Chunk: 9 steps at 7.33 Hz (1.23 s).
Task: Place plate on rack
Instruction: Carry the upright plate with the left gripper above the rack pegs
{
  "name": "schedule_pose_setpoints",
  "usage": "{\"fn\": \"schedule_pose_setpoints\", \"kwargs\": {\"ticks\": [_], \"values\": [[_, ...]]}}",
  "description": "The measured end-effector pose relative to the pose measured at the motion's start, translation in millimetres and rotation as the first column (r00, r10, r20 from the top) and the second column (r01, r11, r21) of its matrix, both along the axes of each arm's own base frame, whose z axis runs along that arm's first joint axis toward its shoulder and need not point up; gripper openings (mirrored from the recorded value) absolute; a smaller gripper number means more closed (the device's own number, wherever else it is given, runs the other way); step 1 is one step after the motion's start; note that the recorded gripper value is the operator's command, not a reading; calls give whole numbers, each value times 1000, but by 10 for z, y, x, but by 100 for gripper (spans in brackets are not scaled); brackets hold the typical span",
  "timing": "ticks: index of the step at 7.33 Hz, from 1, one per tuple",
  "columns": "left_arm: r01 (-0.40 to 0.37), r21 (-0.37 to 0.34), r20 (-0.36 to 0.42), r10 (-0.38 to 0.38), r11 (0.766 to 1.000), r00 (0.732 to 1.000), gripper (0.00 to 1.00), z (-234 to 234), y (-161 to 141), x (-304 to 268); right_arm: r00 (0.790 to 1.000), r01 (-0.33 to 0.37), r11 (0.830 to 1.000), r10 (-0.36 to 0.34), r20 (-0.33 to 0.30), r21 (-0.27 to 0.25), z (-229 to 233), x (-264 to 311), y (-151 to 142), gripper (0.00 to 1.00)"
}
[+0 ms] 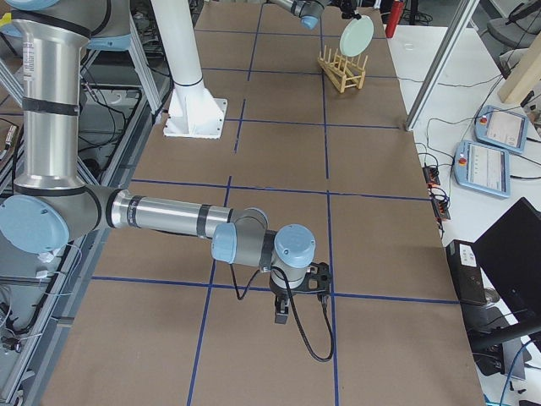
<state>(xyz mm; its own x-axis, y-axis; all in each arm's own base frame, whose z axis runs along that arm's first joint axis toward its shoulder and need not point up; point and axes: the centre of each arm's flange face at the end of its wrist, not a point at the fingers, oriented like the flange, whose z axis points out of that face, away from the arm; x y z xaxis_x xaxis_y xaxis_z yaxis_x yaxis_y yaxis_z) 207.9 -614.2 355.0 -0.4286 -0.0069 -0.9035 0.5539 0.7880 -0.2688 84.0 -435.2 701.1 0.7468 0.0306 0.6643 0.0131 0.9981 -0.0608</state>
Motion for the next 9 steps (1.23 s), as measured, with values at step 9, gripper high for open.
{"fn": "schedule_pose_setpoints", "kwargs": {"ticks": [9], "values": [[6, -30, 33, -5, 1000, 999, 0, 244, 25, 378, 1000, 0, 1000, 0, 0, 1, -1, 0, -1, 100]]}}
